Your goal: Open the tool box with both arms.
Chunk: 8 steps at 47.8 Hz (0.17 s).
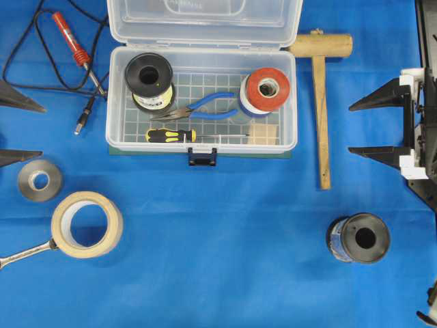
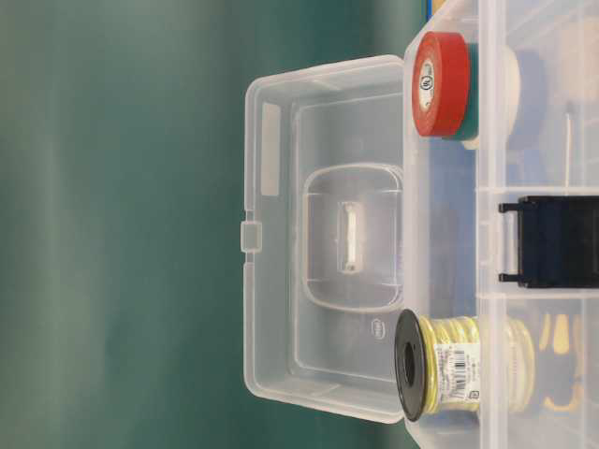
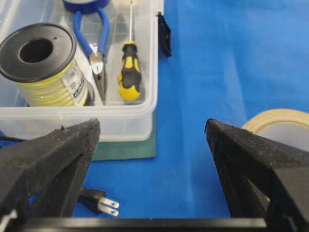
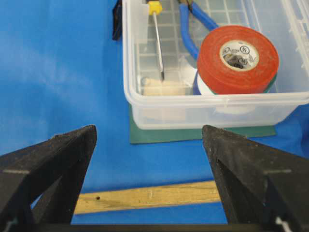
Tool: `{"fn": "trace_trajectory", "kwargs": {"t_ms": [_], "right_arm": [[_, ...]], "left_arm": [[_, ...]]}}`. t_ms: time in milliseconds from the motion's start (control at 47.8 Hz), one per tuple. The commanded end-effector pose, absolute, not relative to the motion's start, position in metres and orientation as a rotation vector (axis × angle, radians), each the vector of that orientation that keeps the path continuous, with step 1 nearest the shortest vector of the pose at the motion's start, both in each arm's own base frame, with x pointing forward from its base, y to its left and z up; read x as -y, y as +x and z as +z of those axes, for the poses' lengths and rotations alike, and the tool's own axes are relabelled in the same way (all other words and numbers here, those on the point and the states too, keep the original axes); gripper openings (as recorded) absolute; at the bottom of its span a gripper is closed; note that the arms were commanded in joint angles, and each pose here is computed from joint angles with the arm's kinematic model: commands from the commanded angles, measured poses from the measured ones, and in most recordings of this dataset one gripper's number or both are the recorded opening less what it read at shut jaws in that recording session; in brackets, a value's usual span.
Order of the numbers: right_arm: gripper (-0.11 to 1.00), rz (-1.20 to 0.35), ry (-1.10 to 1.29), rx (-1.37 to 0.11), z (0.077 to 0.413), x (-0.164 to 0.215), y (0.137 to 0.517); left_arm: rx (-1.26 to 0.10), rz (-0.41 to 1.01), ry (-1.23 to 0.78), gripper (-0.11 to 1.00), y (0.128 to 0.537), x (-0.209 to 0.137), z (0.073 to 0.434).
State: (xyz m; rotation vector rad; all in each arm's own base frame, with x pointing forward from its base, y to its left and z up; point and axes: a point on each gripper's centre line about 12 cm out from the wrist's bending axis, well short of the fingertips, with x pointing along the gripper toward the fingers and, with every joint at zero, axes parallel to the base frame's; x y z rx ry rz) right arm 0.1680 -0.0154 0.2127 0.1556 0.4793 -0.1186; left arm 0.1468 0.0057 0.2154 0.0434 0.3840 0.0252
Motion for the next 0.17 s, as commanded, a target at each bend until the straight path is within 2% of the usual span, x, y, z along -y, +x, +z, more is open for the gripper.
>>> {"fn": "trace_trajectory", "kwargs": {"t_ms": [0,147], "right_arm": [[0.86,-0.121,0.157,-0.468,0.217,0.0161,0.1704],[0.86,-0.121,0.157,-0.468,0.217,0.0161,0.1704]], "left_arm": [[-0.375,0.024,0.042,0.88,0.1483,-0.0055,0.2194],[-0.375,0.024,0.042,0.88,0.1483,-0.0055,0.2194]]}}
